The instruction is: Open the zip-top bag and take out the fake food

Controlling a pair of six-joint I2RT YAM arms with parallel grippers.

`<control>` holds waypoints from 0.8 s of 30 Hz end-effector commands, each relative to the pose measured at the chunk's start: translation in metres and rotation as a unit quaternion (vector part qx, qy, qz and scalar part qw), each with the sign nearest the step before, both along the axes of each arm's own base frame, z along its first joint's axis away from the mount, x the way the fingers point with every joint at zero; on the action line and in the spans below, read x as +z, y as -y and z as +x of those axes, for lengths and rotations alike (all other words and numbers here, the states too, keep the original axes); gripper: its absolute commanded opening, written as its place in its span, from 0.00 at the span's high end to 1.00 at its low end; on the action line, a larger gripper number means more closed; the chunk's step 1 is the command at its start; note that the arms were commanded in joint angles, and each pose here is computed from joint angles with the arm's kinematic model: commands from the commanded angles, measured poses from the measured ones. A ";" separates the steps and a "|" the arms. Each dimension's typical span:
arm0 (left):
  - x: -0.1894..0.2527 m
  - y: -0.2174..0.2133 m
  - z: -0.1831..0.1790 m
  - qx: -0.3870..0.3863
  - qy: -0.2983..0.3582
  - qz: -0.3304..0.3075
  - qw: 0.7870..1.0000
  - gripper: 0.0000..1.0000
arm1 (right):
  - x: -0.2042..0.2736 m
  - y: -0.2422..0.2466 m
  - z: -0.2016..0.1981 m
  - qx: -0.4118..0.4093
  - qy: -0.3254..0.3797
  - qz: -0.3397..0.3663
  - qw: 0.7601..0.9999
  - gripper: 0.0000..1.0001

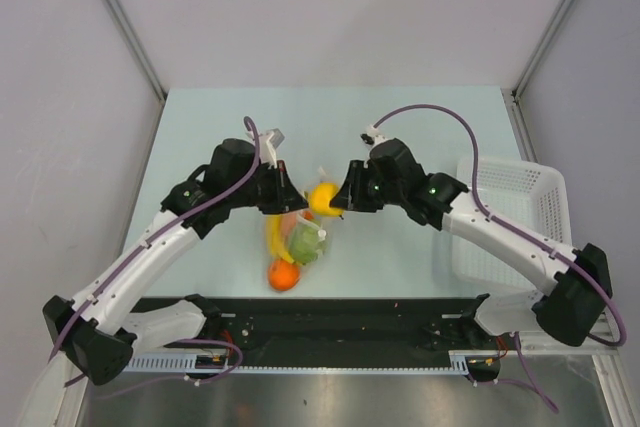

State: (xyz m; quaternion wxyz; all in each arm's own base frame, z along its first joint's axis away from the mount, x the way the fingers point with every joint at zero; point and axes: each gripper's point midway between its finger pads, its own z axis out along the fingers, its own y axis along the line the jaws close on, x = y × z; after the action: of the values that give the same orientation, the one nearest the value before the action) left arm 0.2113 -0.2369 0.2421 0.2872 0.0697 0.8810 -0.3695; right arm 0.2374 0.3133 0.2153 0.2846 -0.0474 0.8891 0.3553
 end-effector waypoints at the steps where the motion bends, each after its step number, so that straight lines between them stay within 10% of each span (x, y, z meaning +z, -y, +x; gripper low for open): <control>1: 0.008 -0.007 -0.001 0.004 0.028 0.005 1.000 1.00 | 0.012 0.019 -0.021 -0.003 -0.002 0.002 1.000 0.98; 14: 0.000 -0.007 0.002 0.009 0.022 0.011 1.000 1.00 | 0.030 0.152 -0.042 -0.160 0.029 -0.084 0.983 0.98; 24: -0.009 -0.006 -0.003 -0.017 0.011 0.027 0.999 1.00 | 0.005 0.287 -0.049 -0.363 -0.035 -0.222 0.904 0.99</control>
State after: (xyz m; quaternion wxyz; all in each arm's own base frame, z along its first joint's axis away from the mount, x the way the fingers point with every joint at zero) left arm 0.2106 -0.2296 0.2355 0.2923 0.0704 0.8865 -0.3516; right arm 0.2038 0.0764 0.2328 0.3733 0.1805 0.9012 0.1263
